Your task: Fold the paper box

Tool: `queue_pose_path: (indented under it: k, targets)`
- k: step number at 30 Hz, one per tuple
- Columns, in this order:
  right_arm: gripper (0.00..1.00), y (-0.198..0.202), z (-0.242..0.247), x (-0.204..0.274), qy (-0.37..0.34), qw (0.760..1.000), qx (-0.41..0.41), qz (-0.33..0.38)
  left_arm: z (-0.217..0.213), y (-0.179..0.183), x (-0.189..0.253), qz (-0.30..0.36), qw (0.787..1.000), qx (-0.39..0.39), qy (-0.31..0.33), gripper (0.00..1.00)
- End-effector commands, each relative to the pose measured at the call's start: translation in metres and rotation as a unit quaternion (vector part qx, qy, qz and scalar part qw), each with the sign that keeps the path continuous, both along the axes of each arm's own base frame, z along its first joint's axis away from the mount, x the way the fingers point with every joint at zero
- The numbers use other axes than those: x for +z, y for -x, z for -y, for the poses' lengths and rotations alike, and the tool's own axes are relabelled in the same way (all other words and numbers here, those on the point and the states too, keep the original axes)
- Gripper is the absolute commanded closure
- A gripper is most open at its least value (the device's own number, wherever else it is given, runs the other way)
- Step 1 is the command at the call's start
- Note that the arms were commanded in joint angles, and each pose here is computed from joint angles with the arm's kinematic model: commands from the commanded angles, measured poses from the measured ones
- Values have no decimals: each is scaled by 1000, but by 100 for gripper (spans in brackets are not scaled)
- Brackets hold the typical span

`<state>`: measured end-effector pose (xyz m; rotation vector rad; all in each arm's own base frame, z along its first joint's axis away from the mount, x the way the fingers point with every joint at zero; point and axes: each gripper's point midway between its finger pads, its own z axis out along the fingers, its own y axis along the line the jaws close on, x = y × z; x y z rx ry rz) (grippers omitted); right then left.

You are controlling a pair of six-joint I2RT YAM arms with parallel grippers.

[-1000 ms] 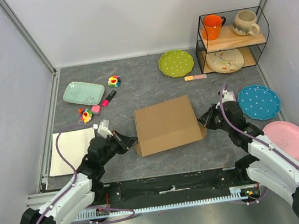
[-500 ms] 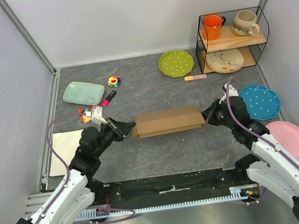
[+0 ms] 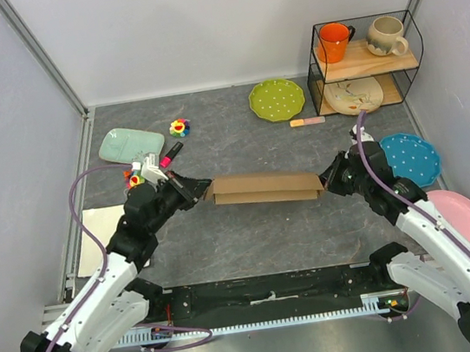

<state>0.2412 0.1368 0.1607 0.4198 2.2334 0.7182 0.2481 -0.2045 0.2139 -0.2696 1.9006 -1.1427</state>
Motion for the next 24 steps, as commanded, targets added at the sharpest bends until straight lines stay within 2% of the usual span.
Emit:
queue_pose_path:
  k: [1, 9, 15, 24]
  targets:
    - [98, -2, -31, 54, -70, 996, 43, 21, 24, 22, 17, -32, 996, -75, 31, 98]
    - [98, -9, -35, 67, -63, 997, 45, 1, 28, 24, 18, -90, 992, -81, 27, 98]
    - [98, -30, -44, 51, -53, 997, 48, -29, 34, 12, 14, -119, 989, -82, 17, 98]
    - [90, -61, -57, 39, -45, 996, 58, -57, 45, -9, 10, -172, 979, -108, 19, 98]
